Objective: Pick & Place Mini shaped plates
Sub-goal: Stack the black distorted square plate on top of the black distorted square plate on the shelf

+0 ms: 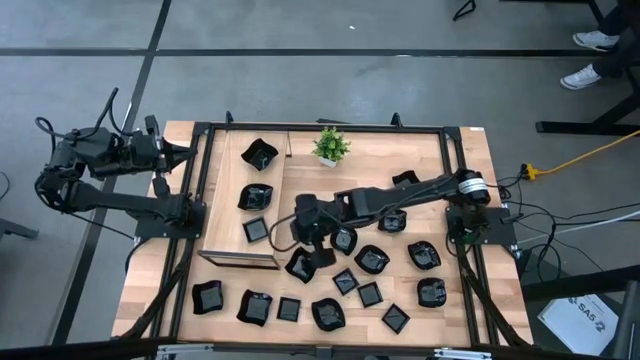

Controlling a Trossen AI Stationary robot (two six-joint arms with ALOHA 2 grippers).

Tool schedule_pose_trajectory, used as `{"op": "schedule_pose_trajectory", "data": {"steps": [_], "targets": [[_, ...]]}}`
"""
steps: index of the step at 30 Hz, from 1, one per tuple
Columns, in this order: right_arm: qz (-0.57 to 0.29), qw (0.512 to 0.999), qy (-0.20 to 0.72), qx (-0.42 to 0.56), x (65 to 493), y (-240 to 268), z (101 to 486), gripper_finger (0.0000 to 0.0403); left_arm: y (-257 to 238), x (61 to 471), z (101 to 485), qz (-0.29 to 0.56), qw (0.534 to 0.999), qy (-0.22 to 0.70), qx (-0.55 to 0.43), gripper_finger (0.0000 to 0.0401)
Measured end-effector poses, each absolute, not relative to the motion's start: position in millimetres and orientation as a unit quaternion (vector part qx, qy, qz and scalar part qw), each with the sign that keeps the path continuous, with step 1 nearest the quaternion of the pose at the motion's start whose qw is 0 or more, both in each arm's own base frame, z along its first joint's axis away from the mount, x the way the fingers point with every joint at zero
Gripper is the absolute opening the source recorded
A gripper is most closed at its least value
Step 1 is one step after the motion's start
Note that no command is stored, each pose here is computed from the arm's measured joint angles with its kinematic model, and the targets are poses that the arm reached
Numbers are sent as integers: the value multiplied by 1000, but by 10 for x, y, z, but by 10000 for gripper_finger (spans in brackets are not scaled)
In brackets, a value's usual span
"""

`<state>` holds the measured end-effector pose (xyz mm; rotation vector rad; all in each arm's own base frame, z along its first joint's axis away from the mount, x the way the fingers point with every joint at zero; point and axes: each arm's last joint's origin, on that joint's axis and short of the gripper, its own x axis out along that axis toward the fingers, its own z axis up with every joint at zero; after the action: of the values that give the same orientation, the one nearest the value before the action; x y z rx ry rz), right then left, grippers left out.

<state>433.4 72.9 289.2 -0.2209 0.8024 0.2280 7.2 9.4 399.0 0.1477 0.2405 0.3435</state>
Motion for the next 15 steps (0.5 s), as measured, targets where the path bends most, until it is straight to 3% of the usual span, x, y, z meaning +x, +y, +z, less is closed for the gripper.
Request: {"op": "schedule_pose_trajectory", "data": {"steps": [9,15], "targets": [[105,870,474,-86,4115,823,2907,4,94,71,3990,171,975,119,73,4],[54,850,513,-106,4027,854,2860,4,94,72,3990,171,975,119,73,4]]}}
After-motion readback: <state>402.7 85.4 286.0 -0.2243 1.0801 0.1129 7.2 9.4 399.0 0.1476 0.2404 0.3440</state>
